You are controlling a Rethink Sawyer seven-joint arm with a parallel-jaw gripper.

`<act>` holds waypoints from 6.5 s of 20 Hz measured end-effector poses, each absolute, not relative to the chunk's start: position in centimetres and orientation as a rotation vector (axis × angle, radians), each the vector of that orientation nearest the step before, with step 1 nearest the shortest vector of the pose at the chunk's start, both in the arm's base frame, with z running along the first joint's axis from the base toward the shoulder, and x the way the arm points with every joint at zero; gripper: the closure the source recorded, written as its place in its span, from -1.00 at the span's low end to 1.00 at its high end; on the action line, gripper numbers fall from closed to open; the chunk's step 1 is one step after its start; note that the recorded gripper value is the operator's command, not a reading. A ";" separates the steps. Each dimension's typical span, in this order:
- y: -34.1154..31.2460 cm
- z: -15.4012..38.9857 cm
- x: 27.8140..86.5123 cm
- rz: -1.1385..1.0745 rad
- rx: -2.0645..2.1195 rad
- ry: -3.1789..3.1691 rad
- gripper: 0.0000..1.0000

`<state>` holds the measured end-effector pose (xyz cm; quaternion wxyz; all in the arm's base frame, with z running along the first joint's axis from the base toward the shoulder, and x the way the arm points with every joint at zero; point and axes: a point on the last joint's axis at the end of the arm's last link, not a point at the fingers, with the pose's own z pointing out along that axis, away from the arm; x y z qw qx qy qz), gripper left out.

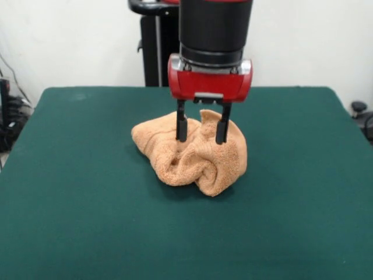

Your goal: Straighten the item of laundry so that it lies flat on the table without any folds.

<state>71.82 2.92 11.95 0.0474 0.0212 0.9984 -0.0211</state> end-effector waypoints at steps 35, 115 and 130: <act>7.0 4.5 67.8 -0.083 -0.026 3.093 -1.00; 2.0 6.8 59.1 -0.262 -0.150 3.055 -1.00; 3.3 -1.0 56.9 -0.247 -0.212 3.026 -1.00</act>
